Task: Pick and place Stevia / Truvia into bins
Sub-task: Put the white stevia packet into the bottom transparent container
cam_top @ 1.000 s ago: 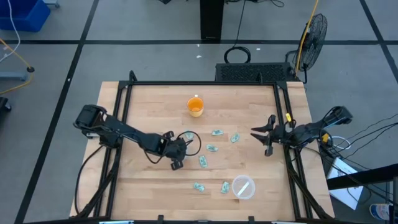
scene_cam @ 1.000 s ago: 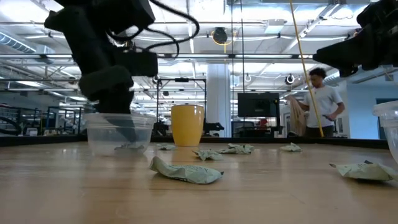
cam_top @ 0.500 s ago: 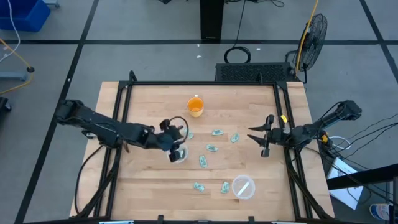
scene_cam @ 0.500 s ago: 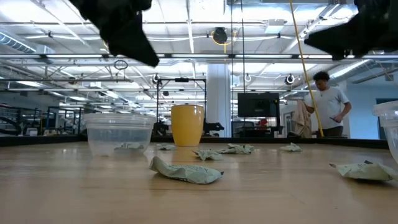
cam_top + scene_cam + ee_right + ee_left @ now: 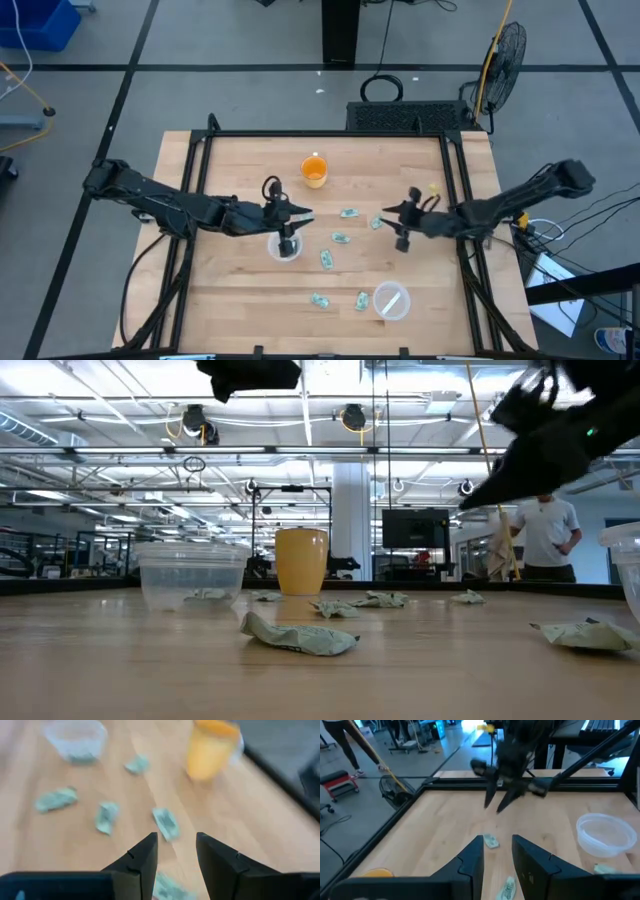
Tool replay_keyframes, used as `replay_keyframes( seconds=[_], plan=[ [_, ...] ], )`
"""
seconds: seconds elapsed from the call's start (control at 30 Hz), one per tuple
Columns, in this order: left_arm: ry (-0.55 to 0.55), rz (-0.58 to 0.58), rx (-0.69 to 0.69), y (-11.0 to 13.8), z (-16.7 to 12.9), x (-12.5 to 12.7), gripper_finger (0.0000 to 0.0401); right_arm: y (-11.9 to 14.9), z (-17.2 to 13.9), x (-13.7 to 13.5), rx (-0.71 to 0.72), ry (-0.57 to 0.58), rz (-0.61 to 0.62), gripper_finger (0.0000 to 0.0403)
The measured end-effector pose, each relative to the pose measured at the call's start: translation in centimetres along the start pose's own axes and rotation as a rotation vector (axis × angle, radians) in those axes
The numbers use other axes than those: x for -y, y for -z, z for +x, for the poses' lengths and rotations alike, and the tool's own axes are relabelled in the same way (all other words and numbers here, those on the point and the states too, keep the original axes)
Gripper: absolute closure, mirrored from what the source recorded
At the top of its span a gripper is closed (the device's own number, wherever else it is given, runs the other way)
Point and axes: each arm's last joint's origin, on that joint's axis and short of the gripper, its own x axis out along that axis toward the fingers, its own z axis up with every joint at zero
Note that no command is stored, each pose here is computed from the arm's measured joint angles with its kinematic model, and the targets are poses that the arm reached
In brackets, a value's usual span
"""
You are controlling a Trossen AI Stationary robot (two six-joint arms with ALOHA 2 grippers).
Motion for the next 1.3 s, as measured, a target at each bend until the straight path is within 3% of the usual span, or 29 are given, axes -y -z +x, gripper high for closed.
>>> replay_keyframes(
  seconds=[0.13, 0.23, 0.87, 1.0, 1.2, 1.3],
  plan=[
    [0.000, -0.003, 0.001, 0.0, 0.0, 0.0, 0.0295, 2.1, 2.1, 0.7, -0.161, 0.056, 0.074, 0.0273],
    [0.000, 0.004, -0.017, 0.2, 0.0, 0.0, 0.0295, 3.3, 2.9, 0.9, -0.234, 0.031, 0.084, 0.0273],
    [0.000, 0.013, -0.050, 0.5, 0.0, 0.0, 0.0295, 5.2, 5.7, 2.1, -0.366, 0.081, 0.148, 0.0276],
    [0.000, 0.014, -0.057, 0.6, 0.0, 0.0, 0.0295, 5.5, 6.0, 2.1, -0.392, 0.071, 0.147, 0.0306],
    [0.000, 0.014, -0.057, 0.6, 0.0, 0.0, 0.0295, 5.8, 6.1, 2.0, -0.411, 0.065, 0.143, 0.0390],
    [-0.001, 0.004, -0.057, 0.6, 0.0, 0.0, 0.0295, 5.7, 6.1, 2.0, -0.401, 0.067, 0.165, 0.0395]
  ],
)
